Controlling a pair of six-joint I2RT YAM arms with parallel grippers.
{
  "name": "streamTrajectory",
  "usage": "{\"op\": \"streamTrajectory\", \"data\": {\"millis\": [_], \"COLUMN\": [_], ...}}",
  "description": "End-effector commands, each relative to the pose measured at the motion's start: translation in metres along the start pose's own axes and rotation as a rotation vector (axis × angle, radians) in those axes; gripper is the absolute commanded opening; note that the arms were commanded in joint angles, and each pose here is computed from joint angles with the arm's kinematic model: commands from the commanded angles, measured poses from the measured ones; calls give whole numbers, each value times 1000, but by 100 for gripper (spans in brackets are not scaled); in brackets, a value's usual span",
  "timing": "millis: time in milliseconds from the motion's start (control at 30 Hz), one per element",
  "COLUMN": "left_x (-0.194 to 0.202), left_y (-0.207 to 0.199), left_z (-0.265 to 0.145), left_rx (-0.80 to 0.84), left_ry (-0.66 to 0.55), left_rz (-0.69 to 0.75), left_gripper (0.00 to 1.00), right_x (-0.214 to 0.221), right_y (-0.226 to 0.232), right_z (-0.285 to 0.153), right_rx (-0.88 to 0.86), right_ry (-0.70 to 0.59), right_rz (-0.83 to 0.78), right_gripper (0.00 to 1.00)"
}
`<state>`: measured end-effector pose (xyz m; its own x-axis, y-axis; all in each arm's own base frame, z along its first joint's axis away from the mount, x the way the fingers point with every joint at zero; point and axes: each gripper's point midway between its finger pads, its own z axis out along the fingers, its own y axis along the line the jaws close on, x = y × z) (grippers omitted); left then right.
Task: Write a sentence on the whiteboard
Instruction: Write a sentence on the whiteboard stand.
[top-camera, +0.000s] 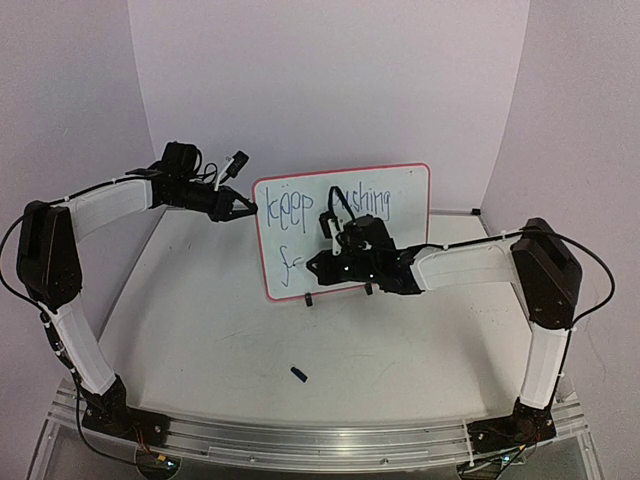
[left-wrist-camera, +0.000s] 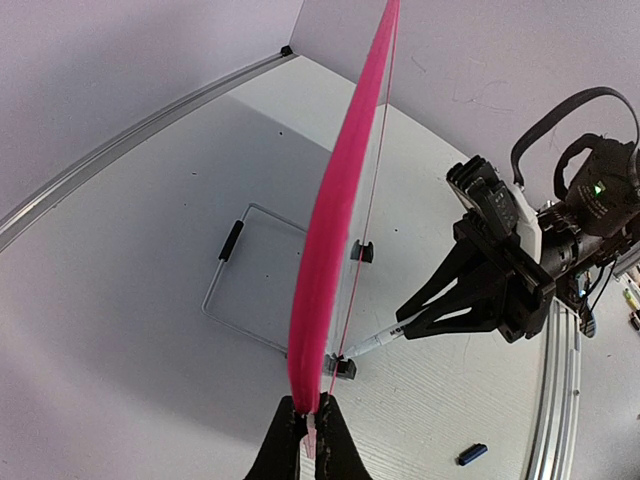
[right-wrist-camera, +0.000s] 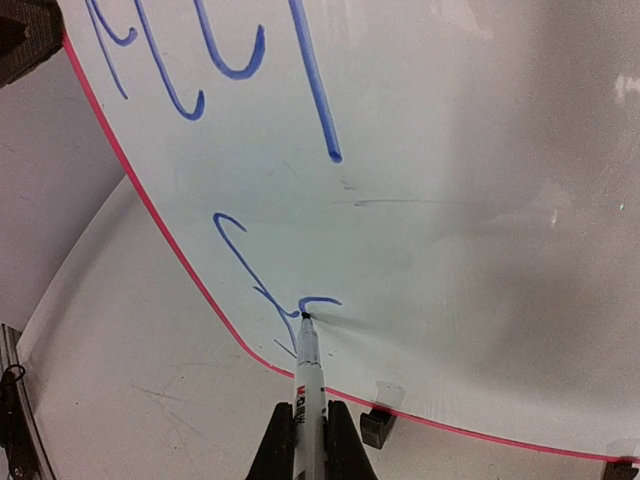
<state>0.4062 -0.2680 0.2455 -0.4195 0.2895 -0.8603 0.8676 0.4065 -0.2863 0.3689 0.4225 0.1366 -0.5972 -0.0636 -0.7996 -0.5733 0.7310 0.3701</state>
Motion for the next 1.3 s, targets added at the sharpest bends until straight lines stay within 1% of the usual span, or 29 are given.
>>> {"op": "streamTrajectory", "data": {"millis": [0, 100, 233, 500, 700, 967, 1267], "left_x": [6, 6, 6, 6, 5, 5, 5], "left_y": [-12, -12, -12, -12, -13, -13, -13], "left_z": [1, 1, 1, 2, 0, 1, 1], "left_rx": [7, 8, 8, 9, 7, 8, 9], "left_ry": [47, 47, 48, 49, 46, 46, 46], "left_rz": [-9, -10, -9, -8, -6, -7, -5], "left_gripper": [0, 0, 0, 0, 0, 0, 0], "right_x": [7, 8, -4, -32, -45, -47, -35], "right_y": [-15, -21, -20, -7, 1, 6, -3], "right_z": [0, -5, -14, -24, -30, -24, -19], "right_rx": [55, 87, 104, 70, 53, 30, 55], "right_ry": [9, 5, -28, -87, -112, -108, -85], "right_rz": [10, 11, 8, 3, -6, -7, 5], "right_gripper": [0, 0, 0, 0, 0, 0, 0]}}
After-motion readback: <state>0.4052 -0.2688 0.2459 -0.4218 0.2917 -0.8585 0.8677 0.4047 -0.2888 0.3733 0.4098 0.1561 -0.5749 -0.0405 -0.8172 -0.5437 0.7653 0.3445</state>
